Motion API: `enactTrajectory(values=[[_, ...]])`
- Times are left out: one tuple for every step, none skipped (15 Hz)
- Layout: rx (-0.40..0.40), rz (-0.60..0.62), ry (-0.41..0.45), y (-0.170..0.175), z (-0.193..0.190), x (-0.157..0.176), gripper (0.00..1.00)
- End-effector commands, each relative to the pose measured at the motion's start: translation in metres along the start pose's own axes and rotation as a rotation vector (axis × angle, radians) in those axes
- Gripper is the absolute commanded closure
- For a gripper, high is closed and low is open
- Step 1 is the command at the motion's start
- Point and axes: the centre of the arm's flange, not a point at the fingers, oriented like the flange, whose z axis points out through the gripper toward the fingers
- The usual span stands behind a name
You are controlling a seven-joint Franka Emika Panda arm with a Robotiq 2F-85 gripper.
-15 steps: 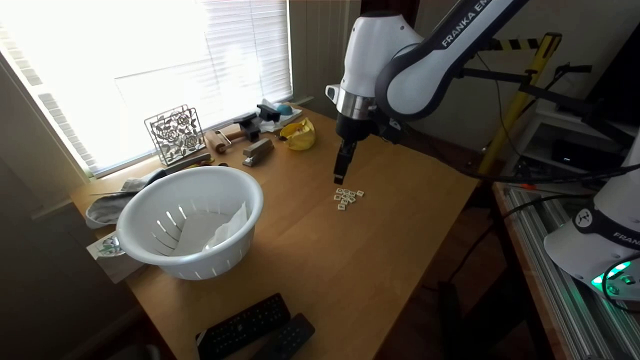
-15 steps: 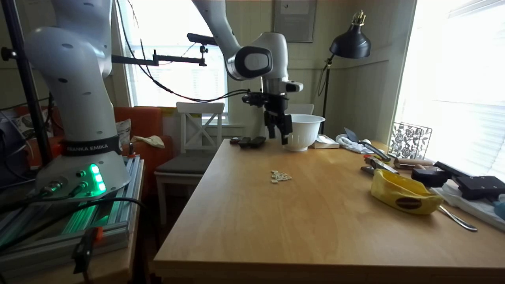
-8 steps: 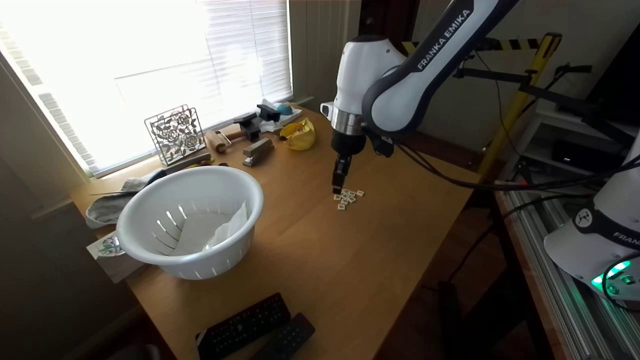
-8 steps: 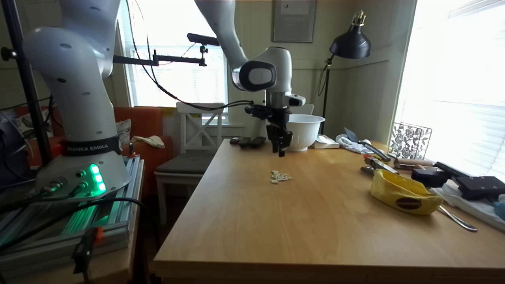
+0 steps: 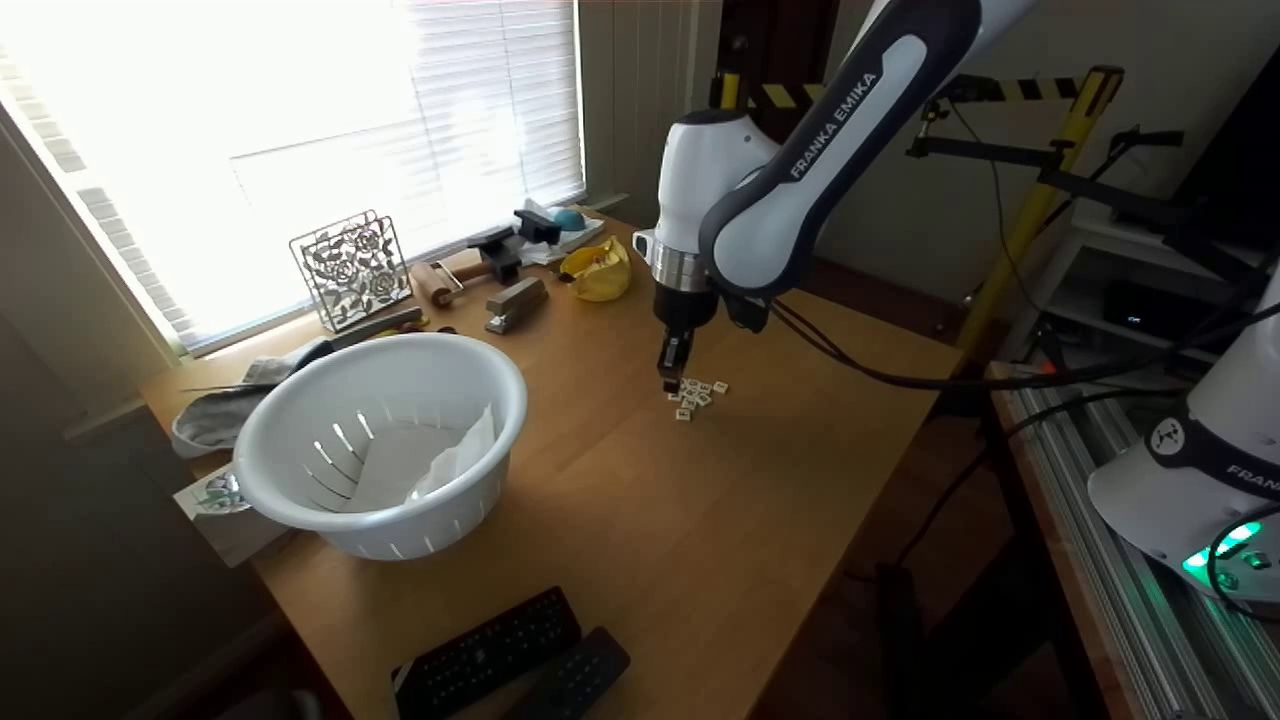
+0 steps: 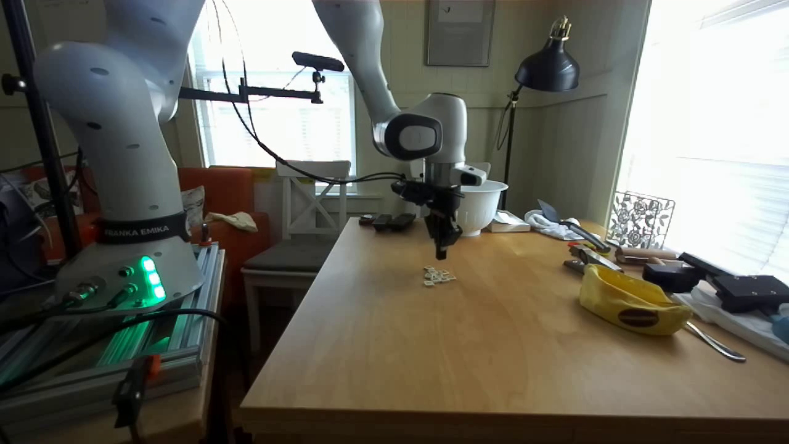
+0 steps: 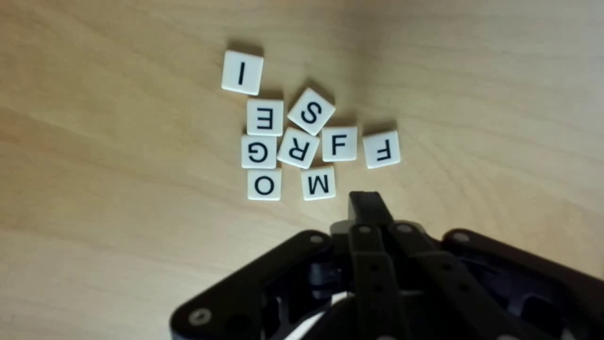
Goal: Create the word 'More' with the tiles.
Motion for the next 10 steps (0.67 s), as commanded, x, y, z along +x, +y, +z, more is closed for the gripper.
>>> enactTrajectory(values=[[-0.001, -0.002, 0.000, 0.009, 0.016, 0.010, 1.00], [0.000, 0.001, -0.004, 0.011, 0.019, 0.010, 1.00], [0.001, 0.005, -0.007, 0.012, 0.022, 0.009, 1.00], [0.004, 0.008, -0.008, 0.014, 0.023, 0.008, 1.00], [0.005, 0.012, -0.008, 0.015, 0.024, 0.007, 1.00], [0.006, 0.015, -0.007, 0.017, 0.024, 0.006, 1.00], [0.007, 0.019, -0.008, 0.019, 0.024, 0.005, 1.00], [0.008, 0.021, -0.008, 0.021, 0.024, 0.005, 1.00], [0.009, 0.024, -0.009, 0.022, 0.024, 0.004, 1.00], [0.008, 0.026, -0.010, 0.023, 0.025, 0.004, 1.00]])
